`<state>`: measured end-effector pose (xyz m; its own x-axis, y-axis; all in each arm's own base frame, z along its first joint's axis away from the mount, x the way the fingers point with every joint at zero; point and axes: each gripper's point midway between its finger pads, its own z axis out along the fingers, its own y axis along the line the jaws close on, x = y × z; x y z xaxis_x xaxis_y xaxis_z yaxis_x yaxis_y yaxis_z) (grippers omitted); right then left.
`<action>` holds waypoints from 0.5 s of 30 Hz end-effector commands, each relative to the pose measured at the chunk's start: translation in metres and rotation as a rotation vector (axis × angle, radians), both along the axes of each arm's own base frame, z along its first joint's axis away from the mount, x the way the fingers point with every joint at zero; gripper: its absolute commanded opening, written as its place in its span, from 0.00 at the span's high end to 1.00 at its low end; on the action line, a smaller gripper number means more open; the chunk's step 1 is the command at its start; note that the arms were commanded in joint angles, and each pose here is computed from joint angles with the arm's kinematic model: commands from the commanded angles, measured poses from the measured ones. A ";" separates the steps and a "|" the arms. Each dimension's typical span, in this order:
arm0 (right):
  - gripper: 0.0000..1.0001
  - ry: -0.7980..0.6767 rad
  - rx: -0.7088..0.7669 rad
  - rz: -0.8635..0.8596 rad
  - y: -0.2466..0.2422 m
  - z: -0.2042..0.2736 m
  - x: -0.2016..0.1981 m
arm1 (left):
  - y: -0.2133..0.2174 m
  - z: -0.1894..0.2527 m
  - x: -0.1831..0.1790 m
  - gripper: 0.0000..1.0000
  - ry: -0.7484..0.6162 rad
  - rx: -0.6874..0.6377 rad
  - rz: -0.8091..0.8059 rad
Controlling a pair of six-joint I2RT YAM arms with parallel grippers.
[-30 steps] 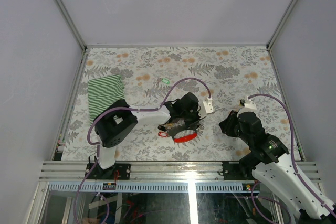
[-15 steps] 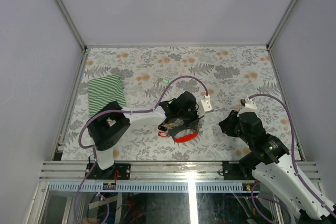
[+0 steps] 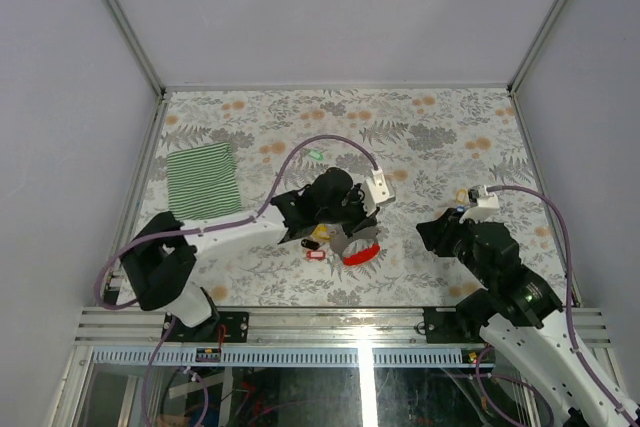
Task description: Put the keys on the keyring
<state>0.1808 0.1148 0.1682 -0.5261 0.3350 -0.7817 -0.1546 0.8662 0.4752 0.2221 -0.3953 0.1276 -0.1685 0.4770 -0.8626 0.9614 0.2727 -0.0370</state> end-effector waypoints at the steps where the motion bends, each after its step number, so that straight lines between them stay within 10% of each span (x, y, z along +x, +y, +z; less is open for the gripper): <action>1: 0.62 -0.199 0.053 0.078 0.011 0.054 0.006 | -0.002 0.058 -0.002 0.98 -0.059 -0.159 0.009; 15: 0.48 -0.490 -0.034 0.454 0.047 0.122 -0.021 | 0.031 0.144 -0.045 1.00 -0.100 -0.326 -0.064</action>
<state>0.1694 0.1482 0.2418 -0.3462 0.1803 -0.9207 -0.5424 0.7622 0.3533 0.1919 -0.3685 0.2444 -0.0765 0.2472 -0.9659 0.9674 0.2532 -0.0118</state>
